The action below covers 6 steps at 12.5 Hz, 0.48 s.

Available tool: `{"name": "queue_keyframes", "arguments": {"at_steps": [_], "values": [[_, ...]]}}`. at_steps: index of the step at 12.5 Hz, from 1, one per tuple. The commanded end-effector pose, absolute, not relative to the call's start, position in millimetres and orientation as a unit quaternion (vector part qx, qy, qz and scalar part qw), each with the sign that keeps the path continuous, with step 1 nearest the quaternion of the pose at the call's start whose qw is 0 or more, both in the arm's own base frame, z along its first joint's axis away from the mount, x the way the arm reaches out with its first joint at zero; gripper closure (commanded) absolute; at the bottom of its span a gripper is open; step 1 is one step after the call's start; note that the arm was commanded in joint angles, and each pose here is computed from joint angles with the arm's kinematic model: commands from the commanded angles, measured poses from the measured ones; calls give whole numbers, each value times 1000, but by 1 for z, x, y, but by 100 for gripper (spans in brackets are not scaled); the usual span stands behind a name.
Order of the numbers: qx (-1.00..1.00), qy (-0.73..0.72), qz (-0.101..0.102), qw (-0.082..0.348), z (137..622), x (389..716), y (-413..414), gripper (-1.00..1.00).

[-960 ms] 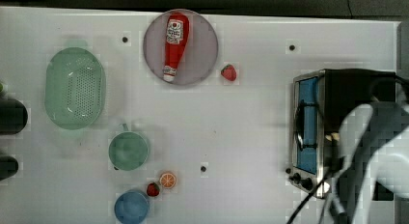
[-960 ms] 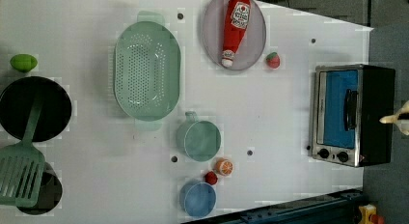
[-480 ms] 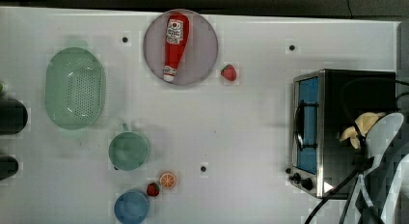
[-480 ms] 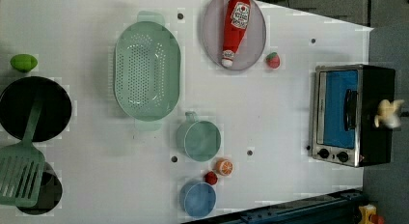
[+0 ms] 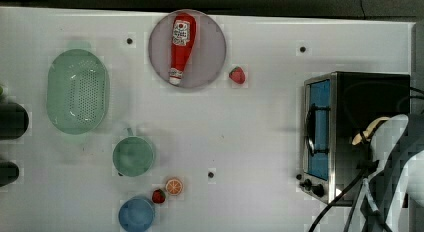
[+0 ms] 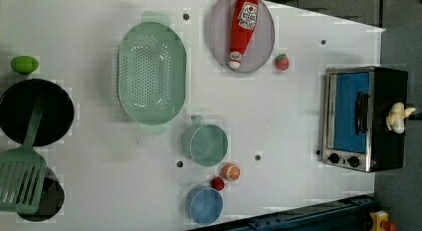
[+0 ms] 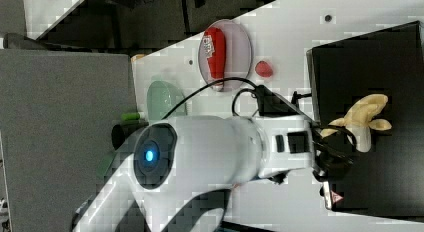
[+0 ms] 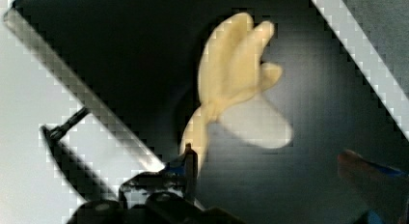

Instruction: Pick banana from table and place on oven.

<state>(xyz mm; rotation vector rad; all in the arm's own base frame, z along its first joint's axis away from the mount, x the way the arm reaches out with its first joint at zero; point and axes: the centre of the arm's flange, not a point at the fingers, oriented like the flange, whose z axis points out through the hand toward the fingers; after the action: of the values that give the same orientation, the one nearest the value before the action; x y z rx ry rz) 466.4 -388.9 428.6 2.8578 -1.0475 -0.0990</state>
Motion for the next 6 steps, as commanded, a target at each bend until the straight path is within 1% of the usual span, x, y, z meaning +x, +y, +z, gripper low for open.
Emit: {"name": "queue_keyframes", "arguments": {"at_steps": [1,3,5,6], "values": [[951,-308,19,23,511,504,-317,-100],[956,-293,18,0,545,517,-254,-100],[946,-324,19,-16,573,524,-188,-100],[939,-343,11,-13,585,521,-157,-100]]}}
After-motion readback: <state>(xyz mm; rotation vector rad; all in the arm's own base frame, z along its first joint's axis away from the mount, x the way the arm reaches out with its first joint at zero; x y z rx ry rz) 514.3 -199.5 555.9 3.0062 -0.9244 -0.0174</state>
